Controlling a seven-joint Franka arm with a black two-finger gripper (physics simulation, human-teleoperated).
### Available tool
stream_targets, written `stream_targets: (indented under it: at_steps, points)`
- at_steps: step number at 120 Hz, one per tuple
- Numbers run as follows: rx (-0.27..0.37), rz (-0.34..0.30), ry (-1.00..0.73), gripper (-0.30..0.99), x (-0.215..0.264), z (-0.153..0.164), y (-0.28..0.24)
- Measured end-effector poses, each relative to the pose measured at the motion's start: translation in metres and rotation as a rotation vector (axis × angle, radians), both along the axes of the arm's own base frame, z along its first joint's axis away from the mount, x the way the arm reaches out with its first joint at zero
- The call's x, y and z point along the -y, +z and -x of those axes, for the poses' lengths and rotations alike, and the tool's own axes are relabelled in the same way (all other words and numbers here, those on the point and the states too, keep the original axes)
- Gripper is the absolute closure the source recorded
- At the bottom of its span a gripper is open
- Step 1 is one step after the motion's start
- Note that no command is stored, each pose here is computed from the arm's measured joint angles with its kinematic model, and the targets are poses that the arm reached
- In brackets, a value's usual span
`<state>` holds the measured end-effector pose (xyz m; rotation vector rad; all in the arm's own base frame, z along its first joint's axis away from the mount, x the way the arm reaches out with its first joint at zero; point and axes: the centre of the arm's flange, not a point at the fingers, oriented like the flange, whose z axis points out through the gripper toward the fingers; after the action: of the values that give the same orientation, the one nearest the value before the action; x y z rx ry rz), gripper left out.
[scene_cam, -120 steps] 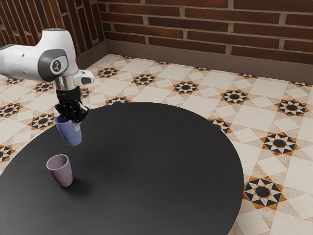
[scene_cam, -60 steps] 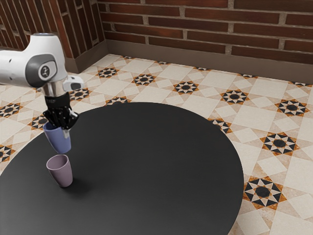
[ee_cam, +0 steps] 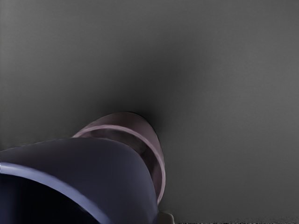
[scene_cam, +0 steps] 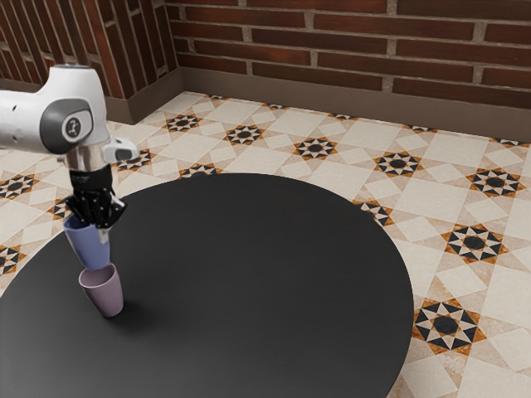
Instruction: Place the left cup onto the right cup
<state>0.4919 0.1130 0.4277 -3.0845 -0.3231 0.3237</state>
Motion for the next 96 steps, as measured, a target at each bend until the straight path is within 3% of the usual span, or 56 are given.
stream_targets:
  at_steps: [96]
  points:
    - [-0.027, -0.018, 0.018, 0.78, -0.003, -0.001, -0.014]
